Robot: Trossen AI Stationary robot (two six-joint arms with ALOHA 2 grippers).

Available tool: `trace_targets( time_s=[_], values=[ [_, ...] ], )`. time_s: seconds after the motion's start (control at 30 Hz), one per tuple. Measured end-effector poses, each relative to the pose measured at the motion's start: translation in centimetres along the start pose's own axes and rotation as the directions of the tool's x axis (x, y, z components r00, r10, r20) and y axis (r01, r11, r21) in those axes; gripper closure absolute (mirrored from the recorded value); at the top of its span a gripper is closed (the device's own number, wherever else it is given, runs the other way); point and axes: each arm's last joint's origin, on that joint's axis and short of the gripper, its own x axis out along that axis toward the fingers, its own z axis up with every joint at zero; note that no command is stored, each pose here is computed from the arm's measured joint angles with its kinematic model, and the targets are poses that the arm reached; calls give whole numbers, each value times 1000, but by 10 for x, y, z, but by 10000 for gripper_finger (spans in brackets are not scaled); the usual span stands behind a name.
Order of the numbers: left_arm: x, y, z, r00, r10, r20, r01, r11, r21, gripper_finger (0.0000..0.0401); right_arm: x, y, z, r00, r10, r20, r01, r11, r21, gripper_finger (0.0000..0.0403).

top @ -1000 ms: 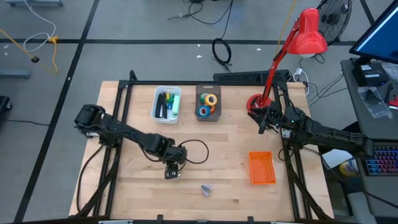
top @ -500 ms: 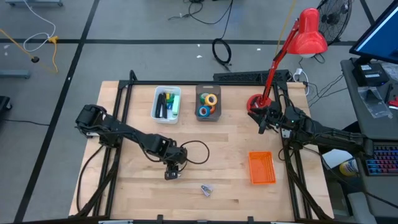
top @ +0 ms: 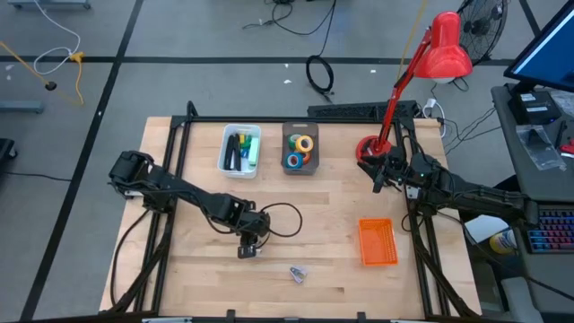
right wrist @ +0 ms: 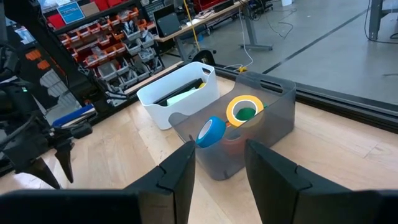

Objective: Pick and place Stapler, Stapler remover, tape
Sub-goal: Put the light blue staple remover into the orange basket

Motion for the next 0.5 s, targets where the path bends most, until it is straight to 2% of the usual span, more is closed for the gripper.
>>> trace_targets(
  time_s=[0.17,0.33,0.5],
  values=[
    [2,0,-2,1000,-20,-1,20,1000,-4,292,0,0,0,1000,0,0,0,1000,-2,273],
    [11,5,-10,995,-93,-22,90,991,-96,293,0,0,0,1000,0,0,0,1000,-2,273],
    [11,5,-8,996,-89,8,90,990,-112,293,0,0,0,1000,0,0,0,1000,-2,273]
  ],
)
